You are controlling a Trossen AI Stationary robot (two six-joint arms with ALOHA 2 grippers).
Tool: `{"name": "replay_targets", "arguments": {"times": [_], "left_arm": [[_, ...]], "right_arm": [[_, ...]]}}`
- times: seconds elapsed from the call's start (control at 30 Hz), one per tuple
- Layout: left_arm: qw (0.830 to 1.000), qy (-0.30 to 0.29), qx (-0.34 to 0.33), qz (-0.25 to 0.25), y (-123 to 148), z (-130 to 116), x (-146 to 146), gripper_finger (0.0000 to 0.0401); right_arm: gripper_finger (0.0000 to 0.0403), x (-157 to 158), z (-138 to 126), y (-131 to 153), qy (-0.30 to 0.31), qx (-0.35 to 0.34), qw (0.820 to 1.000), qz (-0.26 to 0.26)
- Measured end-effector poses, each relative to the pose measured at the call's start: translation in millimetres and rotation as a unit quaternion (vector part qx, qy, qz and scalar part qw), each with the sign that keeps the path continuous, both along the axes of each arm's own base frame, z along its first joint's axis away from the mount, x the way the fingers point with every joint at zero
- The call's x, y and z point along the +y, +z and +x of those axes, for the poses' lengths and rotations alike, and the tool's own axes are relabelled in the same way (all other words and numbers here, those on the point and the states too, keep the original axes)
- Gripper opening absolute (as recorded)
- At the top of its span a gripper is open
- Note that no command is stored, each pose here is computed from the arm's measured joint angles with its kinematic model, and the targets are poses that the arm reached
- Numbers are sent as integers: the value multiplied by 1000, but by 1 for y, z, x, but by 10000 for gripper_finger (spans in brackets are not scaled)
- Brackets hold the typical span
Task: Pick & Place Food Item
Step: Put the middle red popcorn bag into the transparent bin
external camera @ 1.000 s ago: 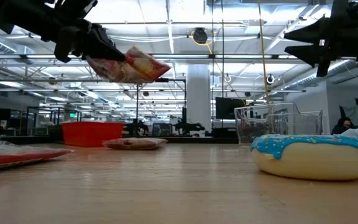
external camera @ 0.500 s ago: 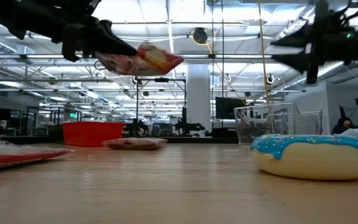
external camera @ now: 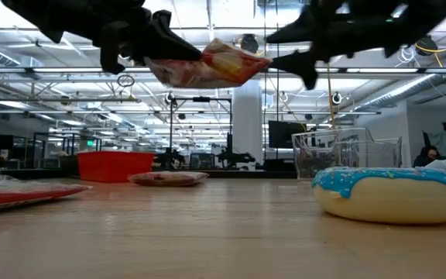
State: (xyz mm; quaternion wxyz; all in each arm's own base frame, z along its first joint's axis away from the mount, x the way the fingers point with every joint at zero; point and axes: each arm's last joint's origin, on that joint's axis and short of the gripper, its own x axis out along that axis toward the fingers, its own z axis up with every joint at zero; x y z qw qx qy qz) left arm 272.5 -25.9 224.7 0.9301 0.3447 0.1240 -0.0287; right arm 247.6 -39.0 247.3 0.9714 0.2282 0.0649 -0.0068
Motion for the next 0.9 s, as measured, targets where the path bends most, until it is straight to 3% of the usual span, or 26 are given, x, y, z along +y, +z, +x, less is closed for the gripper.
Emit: {"name": "replay_targets", "arguments": {"times": [0.2, 0.4, 0.67, 0.9], "left_arm": [[1000, -14, 10, 16, 0, 10, -6, 2], [1000, -14, 13, 13, -1, 9, -8, 2], [1000, -14, 12, 11, 0, 9, -8, 1], [1000, -9, 12, 6, 0, 9, -7, 3]], "right_arm": [[264, -14, 36, 5, 100, 16, 994, 50], [266, -19, 51, -7, 180, 42, 979, 92], [229, -15, 52, -18, 206, 70, 972, 85], [161, -14, 52, -19, 211, 71, 973, 63]]}}
